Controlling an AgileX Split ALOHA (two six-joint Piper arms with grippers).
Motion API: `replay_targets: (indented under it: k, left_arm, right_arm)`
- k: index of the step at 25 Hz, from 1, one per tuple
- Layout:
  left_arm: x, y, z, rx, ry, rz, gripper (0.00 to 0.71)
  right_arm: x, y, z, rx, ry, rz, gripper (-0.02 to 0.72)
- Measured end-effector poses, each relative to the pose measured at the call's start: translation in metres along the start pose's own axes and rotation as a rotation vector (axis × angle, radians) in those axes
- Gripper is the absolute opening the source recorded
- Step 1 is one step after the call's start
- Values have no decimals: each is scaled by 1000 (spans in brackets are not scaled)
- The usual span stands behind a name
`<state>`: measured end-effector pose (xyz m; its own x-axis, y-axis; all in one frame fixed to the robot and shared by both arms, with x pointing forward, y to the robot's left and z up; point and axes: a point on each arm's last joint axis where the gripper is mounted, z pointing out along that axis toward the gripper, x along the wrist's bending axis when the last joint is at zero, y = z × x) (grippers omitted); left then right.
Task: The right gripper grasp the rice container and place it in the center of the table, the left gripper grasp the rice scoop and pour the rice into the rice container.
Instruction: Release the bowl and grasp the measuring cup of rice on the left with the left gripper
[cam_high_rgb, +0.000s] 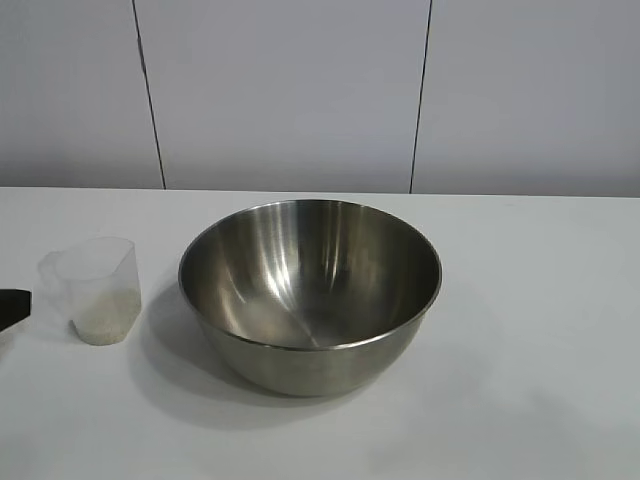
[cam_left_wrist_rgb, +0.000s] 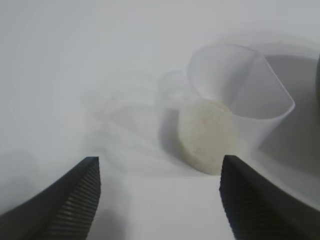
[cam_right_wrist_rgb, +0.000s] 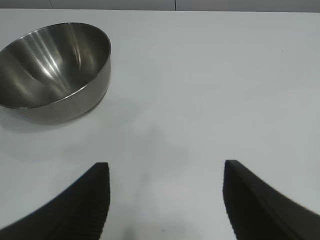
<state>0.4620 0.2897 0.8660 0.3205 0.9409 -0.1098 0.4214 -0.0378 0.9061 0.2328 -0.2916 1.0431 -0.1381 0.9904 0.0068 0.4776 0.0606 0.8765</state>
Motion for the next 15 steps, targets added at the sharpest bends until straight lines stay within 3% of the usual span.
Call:
replay_targets:
  k: [10,15]
  left_arm:
    - [6,10,10,-40,-40,87,482]
    - [7,-14,18,48,-55,79,478]
  right_arm:
    - [0,0,0,0,0,0,452]
    - [0,0,0,0,0,0,452]
